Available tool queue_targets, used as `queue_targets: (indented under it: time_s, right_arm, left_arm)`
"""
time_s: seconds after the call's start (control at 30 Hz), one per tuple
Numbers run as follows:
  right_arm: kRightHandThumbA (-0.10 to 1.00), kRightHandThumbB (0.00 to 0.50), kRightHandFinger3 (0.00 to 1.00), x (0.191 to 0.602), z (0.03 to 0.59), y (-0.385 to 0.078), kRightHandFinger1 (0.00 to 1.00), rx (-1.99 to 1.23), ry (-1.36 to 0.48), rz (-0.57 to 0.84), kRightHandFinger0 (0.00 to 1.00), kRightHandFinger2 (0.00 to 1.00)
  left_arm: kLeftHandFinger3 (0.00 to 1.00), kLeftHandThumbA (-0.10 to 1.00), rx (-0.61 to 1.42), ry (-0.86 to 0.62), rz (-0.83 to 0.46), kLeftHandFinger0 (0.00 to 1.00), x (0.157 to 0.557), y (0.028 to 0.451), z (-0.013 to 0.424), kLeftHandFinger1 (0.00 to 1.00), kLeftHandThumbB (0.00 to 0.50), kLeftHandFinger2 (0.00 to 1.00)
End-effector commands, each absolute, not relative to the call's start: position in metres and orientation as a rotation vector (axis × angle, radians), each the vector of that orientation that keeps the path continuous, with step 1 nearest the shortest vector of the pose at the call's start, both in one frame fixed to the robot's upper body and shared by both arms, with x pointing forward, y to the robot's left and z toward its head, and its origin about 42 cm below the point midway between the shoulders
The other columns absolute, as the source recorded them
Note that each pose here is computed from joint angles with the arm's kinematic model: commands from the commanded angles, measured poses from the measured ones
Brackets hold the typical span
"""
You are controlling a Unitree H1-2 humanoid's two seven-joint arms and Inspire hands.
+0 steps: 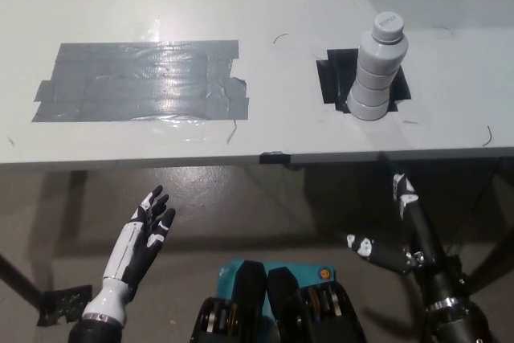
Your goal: A white bottle is kept in the middle of the desk infront of the robot and the robot picks it up with its right hand and passes it to a person
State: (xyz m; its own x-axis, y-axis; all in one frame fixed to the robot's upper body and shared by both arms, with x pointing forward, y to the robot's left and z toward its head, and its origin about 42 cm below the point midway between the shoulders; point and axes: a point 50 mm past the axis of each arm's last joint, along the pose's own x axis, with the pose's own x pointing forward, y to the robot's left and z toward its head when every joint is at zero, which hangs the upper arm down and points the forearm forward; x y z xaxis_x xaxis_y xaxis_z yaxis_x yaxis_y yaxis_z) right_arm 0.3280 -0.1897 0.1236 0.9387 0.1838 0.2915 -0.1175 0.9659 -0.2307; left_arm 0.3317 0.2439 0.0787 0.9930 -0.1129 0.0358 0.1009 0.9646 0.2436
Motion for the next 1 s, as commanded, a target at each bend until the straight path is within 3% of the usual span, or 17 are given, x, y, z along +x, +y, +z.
queue_targets:
  time_s: [0.0, 0.03, 0.07, 0.13, 0.2, 0.4, 0.53, 0.97]
  right_arm:
    - [0.95, 0.263, 1.0, 0.331, 0.18, -0.195, 1.0, -0.253, -0.621, 0.054, 1.0, 1.0]
    - [0.97, 0.272, 1.0, 0.334, 0.186, -0.197, 1.0, -0.256, -0.63, 0.042, 1.0, 1.0]
    - [1.0, 0.231, 1.0, 0.335, 0.189, -0.199, 1.0, -0.262, -0.631, 0.032, 1.0, 1.0]
    - [1.0, 0.322, 1.0, 0.344, 0.2, -0.207, 1.0, -0.266, -0.603, -0.001, 1.0, 1.0]
    - [1.0, 0.35, 1.0, 0.357, 0.209, -0.212, 1.0, -0.266, -0.585, -0.021, 1.0, 1.0]
    - [1.0, 0.365, 1.0, 0.397, 0.223, -0.228, 1.0, -0.286, -0.508, -0.063, 1.0, 1.0]
    - [1.0, 0.337, 1.0, 0.422, 0.232, -0.231, 1.0, -0.28, -0.468, -0.077, 1.0, 1.0]
    - [1.0, 0.405, 1.0, 0.489, 0.236, -0.222, 1.0, -0.324, -0.348, -0.079, 1.0, 1.0]
  left_arm:
    - [1.0, 0.86, 0.27, -0.123, -0.1, 1.0, 0.334, 0.247, 0.089, 1.0, 0.086, 1.0]
    - [1.0, 0.86, 0.269, -0.123, -0.098, 1.0, 0.334, 0.247, 0.089, 1.0, 0.082, 1.0]
    - [1.0, 0.86, 0.27, -0.122, -0.099, 1.0, 0.333, 0.246, 0.088, 1.0, 0.076, 1.0]
    - [1.0, 0.88, 0.278, -0.121, -0.103, 1.0, 0.332, 0.245, 0.087, 1.0, 0.087, 1.0]
    - [1.0, 0.87, 0.261, -0.118, -0.102, 1.0, 0.332, 0.245, 0.087, 1.0, 0.099, 1.0]
    - [1.0, 0.87, 0.266, -0.125, -0.105, 1.0, 0.334, 0.245, 0.089, 1.0, 0.088, 1.0]
    - [1.0, 0.88, 0.268, -0.122, -0.105, 1.0, 0.334, 0.245, 0.089, 1.0, 0.101, 1.0]
    - [1.0, 0.9, 0.287, -0.129, -0.11, 1.0, 0.333, 0.244, 0.09, 1.0, 0.097, 1.0]
